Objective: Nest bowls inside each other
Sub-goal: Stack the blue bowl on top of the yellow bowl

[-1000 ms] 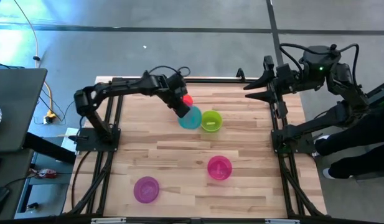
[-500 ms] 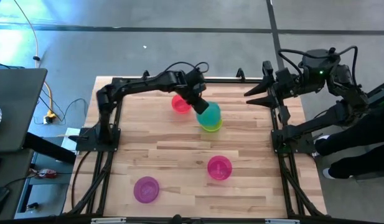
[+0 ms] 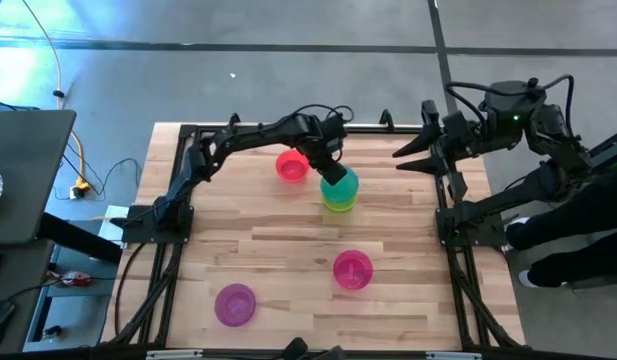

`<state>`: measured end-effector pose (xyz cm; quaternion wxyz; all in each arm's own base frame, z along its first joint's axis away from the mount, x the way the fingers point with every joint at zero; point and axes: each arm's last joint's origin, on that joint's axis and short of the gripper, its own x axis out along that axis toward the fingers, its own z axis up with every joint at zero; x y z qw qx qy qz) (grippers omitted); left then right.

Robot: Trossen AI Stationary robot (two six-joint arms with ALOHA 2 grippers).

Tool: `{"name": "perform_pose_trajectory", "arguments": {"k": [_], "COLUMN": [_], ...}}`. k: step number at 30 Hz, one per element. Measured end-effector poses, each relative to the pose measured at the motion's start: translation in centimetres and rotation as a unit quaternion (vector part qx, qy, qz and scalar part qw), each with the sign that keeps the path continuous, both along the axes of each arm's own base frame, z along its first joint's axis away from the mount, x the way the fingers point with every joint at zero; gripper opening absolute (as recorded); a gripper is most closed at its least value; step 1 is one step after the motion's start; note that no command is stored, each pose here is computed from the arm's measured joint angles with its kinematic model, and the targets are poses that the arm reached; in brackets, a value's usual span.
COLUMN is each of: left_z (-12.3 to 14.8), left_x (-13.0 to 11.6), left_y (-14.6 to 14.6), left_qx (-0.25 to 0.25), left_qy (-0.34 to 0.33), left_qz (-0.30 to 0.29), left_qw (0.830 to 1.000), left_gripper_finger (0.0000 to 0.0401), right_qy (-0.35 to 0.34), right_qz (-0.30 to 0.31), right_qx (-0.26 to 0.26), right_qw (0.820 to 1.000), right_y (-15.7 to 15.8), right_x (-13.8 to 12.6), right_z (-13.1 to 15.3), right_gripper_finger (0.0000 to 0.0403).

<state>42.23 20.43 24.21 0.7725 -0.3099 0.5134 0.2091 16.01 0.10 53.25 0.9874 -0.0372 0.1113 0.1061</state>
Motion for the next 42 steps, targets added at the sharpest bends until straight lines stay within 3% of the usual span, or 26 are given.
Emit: {"name": "perform_pose_trajectory", "arguments": {"k": [21, 42], "left_z": [-0.7, -4.0], "left_x": [0.6, 1.8], "left_y": [-0.3, -1.5], "left_qx": [0.040, 0.043], "left_qy": [0.018, 0.068], "left_qz": [0.008, -0.022], "left_qw": [0.999, 0.997], "left_gripper_finger": [0.0000, 0.0000], "right_qy": [0.001, 0.007], "right_qz": [0.004, 0.000], "right_qx": [-0.017, -0.002], "right_qw": [1.000, 1.000], "right_y": [0.0, 0.0], "right_x": [0.0, 0.0], "right_z": [-0.1, -0.1], "right_gripper_finger": [0.0099, 0.0099]}}
